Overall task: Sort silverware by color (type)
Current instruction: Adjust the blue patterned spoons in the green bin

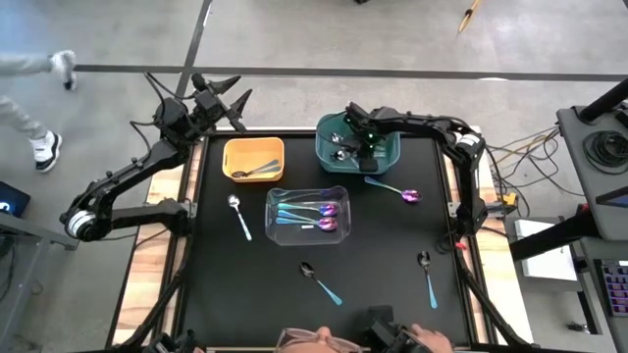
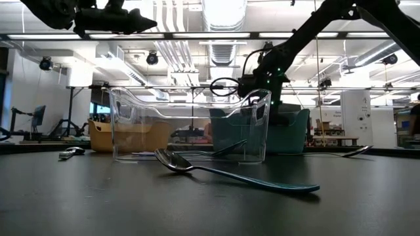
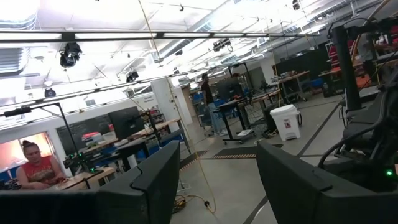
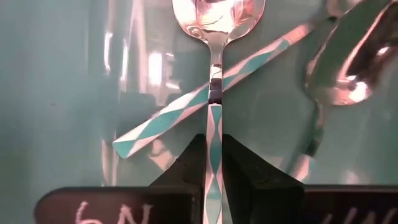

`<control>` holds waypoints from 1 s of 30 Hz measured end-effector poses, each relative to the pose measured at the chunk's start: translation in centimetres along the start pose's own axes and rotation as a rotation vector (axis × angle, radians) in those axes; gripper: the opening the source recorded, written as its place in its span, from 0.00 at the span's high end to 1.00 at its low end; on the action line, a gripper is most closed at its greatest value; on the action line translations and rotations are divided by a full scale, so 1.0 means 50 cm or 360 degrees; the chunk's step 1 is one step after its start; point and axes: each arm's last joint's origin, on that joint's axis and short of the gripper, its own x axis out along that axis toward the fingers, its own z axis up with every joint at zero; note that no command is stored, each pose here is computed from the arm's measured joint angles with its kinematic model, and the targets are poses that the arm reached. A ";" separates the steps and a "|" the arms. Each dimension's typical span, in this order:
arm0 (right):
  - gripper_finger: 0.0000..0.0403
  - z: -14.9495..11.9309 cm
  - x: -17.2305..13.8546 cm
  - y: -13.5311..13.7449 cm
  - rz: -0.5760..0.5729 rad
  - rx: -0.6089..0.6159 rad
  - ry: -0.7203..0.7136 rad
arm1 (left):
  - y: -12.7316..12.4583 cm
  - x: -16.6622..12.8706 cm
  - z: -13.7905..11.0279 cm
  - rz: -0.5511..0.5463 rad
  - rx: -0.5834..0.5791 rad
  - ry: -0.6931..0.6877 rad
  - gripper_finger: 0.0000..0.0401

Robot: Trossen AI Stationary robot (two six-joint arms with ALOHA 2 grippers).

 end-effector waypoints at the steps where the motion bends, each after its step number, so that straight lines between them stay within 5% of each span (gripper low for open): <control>1: 0.95 0.000 -0.005 -0.001 -0.0020 0.0010 0.0001 | 0.000 0.000 0.000 0.0000 0.0000 0.0000 0.52; 30: 0.93 -0.003 -0.040 0.023 0.0211 0.0142 -0.0032 | -0.001 0.000 -0.002 -0.0009 -0.0037 0.0017 0.52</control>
